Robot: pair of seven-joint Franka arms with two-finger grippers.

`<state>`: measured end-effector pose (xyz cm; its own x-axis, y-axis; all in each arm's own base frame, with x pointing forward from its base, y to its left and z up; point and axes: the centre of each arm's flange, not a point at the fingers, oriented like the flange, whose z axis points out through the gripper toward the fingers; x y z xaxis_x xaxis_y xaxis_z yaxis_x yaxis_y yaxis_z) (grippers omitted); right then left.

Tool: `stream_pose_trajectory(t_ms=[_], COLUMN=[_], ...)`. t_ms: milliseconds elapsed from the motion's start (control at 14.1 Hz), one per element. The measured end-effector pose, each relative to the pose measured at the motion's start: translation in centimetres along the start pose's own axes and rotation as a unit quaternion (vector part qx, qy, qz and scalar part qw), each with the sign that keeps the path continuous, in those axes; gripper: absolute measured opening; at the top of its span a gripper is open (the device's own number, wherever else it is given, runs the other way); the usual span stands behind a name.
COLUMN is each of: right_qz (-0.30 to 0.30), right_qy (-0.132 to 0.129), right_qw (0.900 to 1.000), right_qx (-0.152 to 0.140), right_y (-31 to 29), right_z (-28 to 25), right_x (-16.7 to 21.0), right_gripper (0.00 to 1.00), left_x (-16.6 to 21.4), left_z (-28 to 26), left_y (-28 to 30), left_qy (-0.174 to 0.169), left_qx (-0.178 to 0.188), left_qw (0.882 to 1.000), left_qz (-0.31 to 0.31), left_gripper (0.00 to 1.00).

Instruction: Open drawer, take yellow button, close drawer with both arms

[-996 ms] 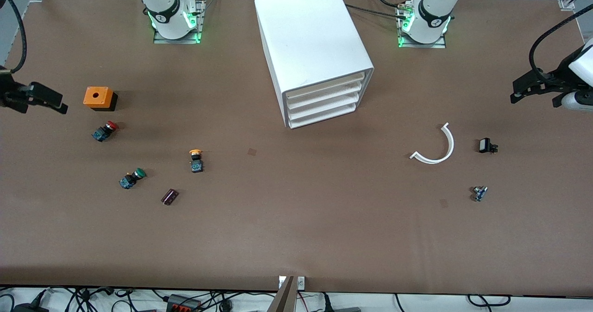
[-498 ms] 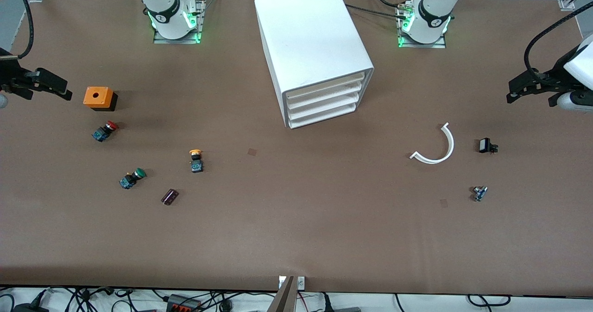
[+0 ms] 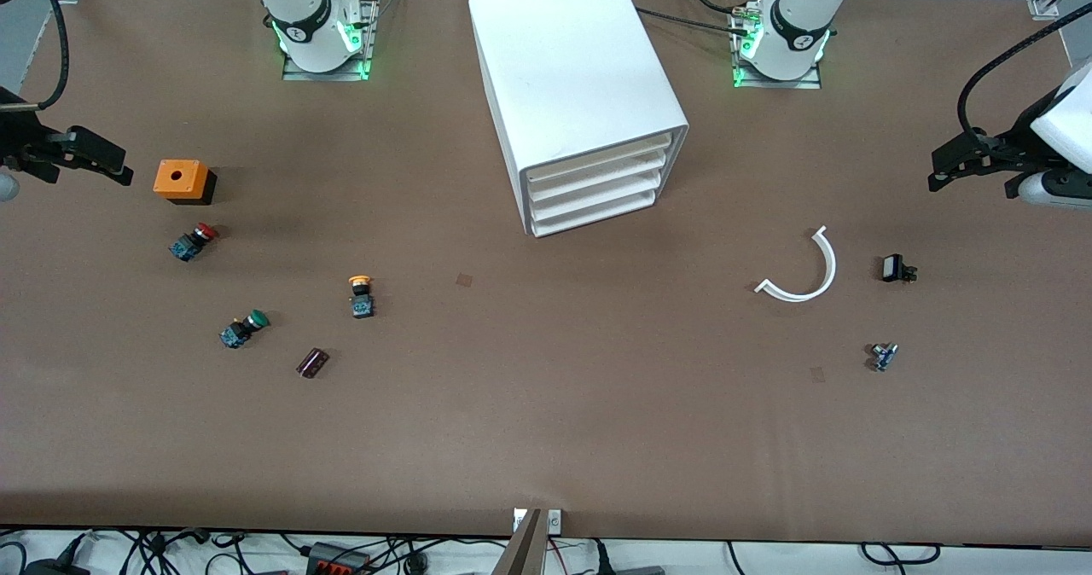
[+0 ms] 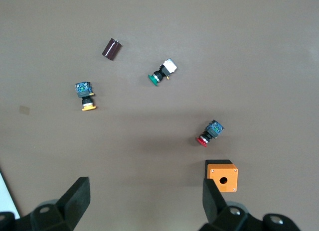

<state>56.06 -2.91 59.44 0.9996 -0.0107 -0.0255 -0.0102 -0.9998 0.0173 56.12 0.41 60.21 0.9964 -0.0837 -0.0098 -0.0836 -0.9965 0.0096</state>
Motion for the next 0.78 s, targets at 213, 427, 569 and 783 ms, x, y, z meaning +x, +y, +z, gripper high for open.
stream_pose_trajectory(t_ms=[213, 427, 569, 783], right_qz=[0.0, 0.001, 0.001, 0.001], right_qy=[0.002, 0.009, 0.011, 0.01], right_qw=[1.0, 1.0, 1.0, 1.0], right_qx=[-0.001, -0.002, -0.002, -0.002], right_y=[-0.14, -0.06, -0.06, -0.06], right_z=[-0.2, -0.74, -0.78, -0.68], right_x=[-0.07, -0.28, -0.27, -0.26], right_gripper=[1.0, 1.0, 1.0, 1.0], left_x=[0.01, 0.01, 0.02, 0.02], left_z=[0.0, 0.0, 0.0, 0.0], left_y=[0.1, 0.12, 0.18, 0.28], left_qy=[0.0, 0.0, 0.0, 0.0], left_qx=[0.0, 0.0, 0.0, 0.0], left_qw=[1.0, 1.0, 1.0, 1.0], left_qz=[0.001, 0.001, 0.002, 0.002], left_gripper=[1.0, 1.0, 1.0, 1.0])
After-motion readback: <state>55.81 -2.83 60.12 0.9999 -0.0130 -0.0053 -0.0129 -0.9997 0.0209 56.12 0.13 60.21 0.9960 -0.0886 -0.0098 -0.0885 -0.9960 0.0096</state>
